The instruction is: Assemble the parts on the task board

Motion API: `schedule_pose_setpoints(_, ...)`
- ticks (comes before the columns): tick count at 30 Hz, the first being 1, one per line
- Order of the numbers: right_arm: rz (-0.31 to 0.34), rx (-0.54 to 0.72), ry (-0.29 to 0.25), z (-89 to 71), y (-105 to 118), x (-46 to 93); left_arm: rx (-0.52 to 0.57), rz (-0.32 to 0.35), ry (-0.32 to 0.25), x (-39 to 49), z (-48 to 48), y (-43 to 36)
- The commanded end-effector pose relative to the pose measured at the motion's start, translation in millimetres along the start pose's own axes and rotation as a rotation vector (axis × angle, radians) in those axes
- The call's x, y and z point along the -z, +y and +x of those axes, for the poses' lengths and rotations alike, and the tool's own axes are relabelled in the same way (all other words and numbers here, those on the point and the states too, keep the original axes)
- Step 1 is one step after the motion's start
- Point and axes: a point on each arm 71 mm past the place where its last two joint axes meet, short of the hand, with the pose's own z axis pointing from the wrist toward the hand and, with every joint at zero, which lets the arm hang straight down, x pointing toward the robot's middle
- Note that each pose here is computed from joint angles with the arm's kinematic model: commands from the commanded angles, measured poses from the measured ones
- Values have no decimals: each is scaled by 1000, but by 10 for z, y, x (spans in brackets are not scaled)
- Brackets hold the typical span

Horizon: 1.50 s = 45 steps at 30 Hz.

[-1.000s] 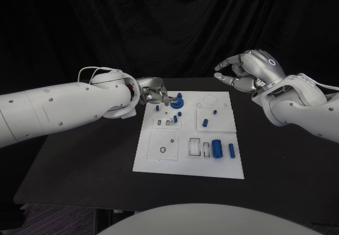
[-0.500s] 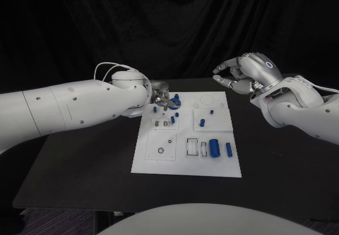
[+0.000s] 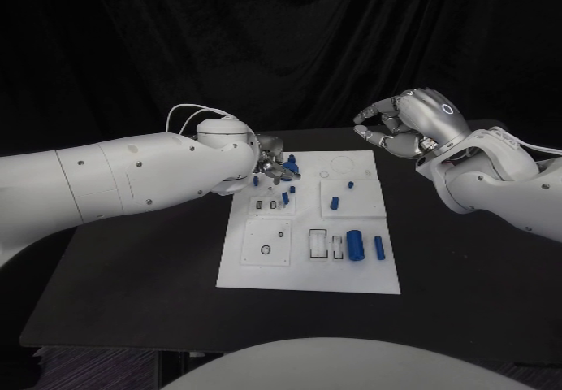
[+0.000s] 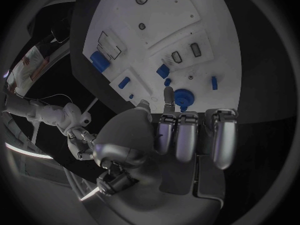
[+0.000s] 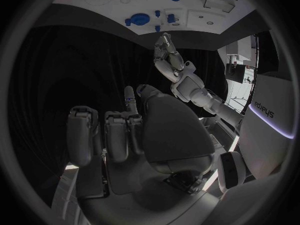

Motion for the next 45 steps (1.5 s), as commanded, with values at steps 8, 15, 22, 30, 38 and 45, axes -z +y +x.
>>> schedule_pose_setpoints(8, 4, 10, 5, 16, 15, -6, 7, -15, 8, -43, 88, 1)
schedule_pose_setpoints(15, 6, 9, 9, 21, 16, -7, 17, -7, 9, -44, 147, 7)
schedule_pose_setpoints(22, 12, 10, 16, 22, 3, 0, 23, -2, 12, -51, 189, 9)
schedule_pose_setpoints(30, 18, 10, 23, 28, -8, 13, 24, -1, 24, -67, 242, 12)
schedule_pose_setpoints(38, 22, 10, 26, 33, -15, 23, 24, -1, 35, -72, 273, 23)
schedule_pose_setpoints(45, 19, 9, 23, 34, -10, 27, 24, -1, 37, -78, 286, 19)
